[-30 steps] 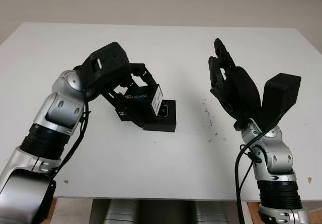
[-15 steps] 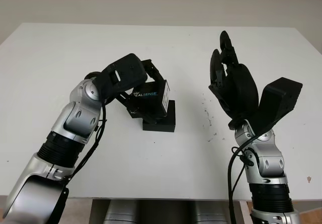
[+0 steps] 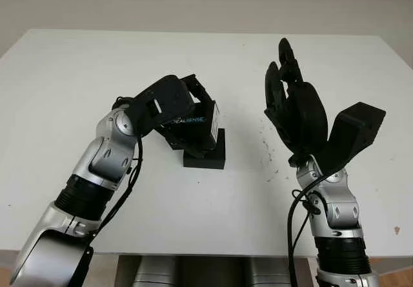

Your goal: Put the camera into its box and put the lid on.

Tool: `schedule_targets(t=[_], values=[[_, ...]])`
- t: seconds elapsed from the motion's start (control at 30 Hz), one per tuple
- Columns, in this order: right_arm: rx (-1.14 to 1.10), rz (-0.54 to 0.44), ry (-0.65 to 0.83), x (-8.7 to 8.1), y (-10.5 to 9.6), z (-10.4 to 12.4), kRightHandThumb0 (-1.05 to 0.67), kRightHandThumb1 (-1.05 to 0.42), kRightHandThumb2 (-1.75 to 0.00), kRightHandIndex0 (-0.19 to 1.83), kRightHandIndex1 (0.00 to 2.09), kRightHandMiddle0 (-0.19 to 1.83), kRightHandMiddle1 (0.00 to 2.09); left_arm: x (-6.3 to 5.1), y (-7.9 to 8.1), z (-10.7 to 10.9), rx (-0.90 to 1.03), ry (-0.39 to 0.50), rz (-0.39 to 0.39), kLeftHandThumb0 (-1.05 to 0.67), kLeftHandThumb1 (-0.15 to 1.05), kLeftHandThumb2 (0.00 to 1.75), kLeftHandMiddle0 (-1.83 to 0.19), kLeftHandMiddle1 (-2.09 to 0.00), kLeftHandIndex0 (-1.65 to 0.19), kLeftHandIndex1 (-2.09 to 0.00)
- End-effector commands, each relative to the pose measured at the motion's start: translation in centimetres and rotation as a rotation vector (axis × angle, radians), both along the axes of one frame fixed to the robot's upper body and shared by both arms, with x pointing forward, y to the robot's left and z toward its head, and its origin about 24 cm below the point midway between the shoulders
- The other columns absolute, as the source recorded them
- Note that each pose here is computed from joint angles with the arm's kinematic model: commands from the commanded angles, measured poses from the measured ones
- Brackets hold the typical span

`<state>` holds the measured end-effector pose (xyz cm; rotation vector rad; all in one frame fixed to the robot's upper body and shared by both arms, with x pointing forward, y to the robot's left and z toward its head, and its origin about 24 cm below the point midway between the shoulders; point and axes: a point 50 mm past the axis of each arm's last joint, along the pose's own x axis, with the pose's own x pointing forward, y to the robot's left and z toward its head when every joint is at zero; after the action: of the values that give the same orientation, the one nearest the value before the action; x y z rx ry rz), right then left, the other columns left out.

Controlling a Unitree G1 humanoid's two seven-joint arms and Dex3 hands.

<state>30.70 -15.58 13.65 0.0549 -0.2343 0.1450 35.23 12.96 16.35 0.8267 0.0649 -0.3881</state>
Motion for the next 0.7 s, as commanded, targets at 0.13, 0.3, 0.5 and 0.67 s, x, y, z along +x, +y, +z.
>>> schedule_targets(t=[0.13, 0.3, 0.5, 0.67], values=[[-0.004, -0.003, -0.022, -0.02, 0.06, 0.2, -0.66, -1.05, -0.6, -0.15, 0.05, -0.11, 0.07, 0.04, 0.19, -0.11, -0.01, 0.082, 0.017, -0.13, 0.89, 0.05, -0.44, -1.51, -0.35, -1.57], [-0.016, 0.002, -0.024, 0.09, 0.09, 0.18, -0.67, -1.05, -0.6, -0.17, 0.04, -0.14, 0.06, 0.11, 0.43, 0.01, -0.004, 0.143, 0.049, -0.14, 0.88, 0.05, -0.46, -1.5, -0.4, -1.58], [-0.016, 0.004, -0.028, 0.15, 0.38, 0.24, -0.67, -1.05, -0.61, -0.17, 0.04, -0.11, 0.07, 0.08, 0.43, -0.14, -0.022, 0.198, 0.081, -0.15, 0.87, 0.05, -0.47, -1.51, -0.4, -1.56], [-0.002, -0.002, -0.026, 0.08, 0.41, 0.17, -0.67, -1.05, -0.57, -0.16, 0.05, -0.12, 0.07, 0.02, 0.15, -0.26, -0.021, 0.204, 0.079, -0.16, 0.87, 0.05, -0.45, -1.51, -0.38, -1.56]])
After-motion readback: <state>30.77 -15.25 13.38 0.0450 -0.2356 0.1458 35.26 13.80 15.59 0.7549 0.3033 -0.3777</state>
